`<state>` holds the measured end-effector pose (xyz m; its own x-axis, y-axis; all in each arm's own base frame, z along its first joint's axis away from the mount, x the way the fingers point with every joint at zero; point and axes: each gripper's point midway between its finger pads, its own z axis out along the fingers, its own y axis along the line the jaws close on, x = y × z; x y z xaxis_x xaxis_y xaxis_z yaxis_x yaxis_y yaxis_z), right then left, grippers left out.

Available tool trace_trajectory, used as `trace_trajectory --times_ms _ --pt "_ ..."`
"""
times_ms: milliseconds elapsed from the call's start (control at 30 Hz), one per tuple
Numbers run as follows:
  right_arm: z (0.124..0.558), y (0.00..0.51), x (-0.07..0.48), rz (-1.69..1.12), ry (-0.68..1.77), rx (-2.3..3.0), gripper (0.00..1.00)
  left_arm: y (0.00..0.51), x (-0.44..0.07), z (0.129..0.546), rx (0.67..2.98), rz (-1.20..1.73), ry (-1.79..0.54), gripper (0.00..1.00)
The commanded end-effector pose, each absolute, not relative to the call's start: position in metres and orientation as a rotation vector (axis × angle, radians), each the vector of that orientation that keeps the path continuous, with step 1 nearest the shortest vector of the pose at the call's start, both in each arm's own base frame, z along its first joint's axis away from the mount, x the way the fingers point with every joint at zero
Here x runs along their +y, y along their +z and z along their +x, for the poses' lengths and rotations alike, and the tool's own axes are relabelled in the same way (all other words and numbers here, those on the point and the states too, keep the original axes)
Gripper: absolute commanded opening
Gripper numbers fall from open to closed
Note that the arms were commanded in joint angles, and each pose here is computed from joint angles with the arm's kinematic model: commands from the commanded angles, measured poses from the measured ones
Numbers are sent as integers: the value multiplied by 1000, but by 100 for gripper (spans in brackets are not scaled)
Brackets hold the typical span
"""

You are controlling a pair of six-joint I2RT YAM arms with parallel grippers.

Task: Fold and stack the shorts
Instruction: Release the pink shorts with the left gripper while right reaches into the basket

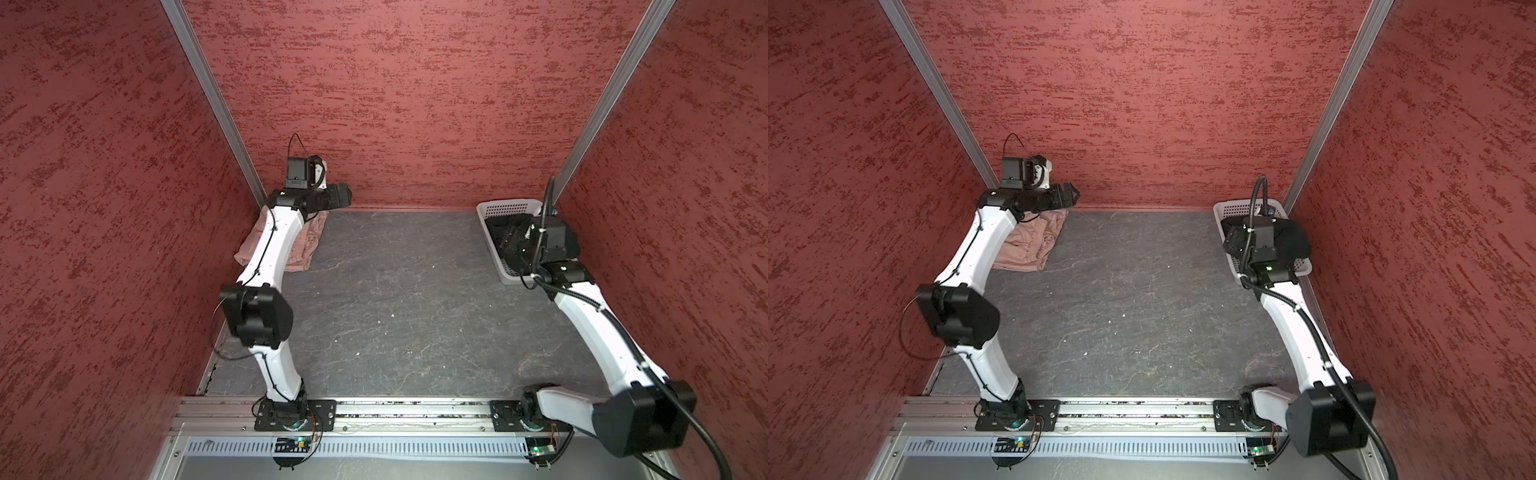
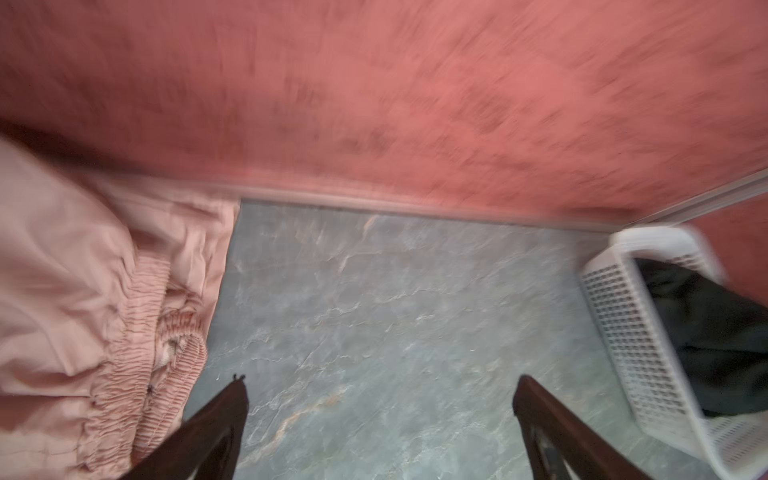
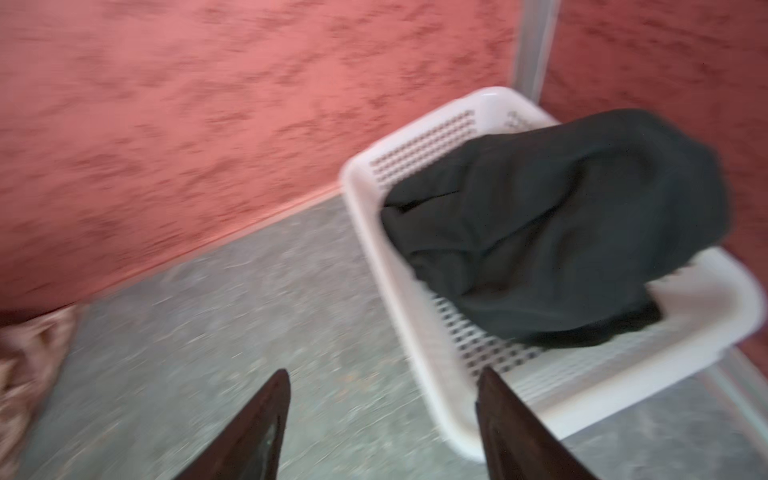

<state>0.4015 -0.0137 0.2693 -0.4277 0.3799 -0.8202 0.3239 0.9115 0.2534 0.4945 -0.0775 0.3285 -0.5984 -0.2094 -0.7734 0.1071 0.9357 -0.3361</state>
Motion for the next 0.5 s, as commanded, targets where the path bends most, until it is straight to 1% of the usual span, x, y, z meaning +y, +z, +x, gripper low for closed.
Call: trace_trajectory --times_ms 0,67,133,233,267,367,467 --pt "400 266 -55 572 -14 2065 78 314 -79 462 2153 -119 -518 99" --pt "401 263 -84 651 -56 2046 82 305 -81 437 2148 -129 -563 99" --pt "404 256 -113 716 -96 2040 83 287 -83 414 2196 -149 -587 99" --pt "414 246 -142 768 -141 2050 86 259 -94 385 2242 -146 -647 99" --pt "419 236 -149 781 -161 2070 87 252 -97 378 2248 -142 -661 99" --pt "431 235 -162 771 -191 2055 88 238 -102 358 2267 -116 -677 99" --pt "444 231 -177 768 -211 2062 89 231 -100 348 2276 -87 -659 99"
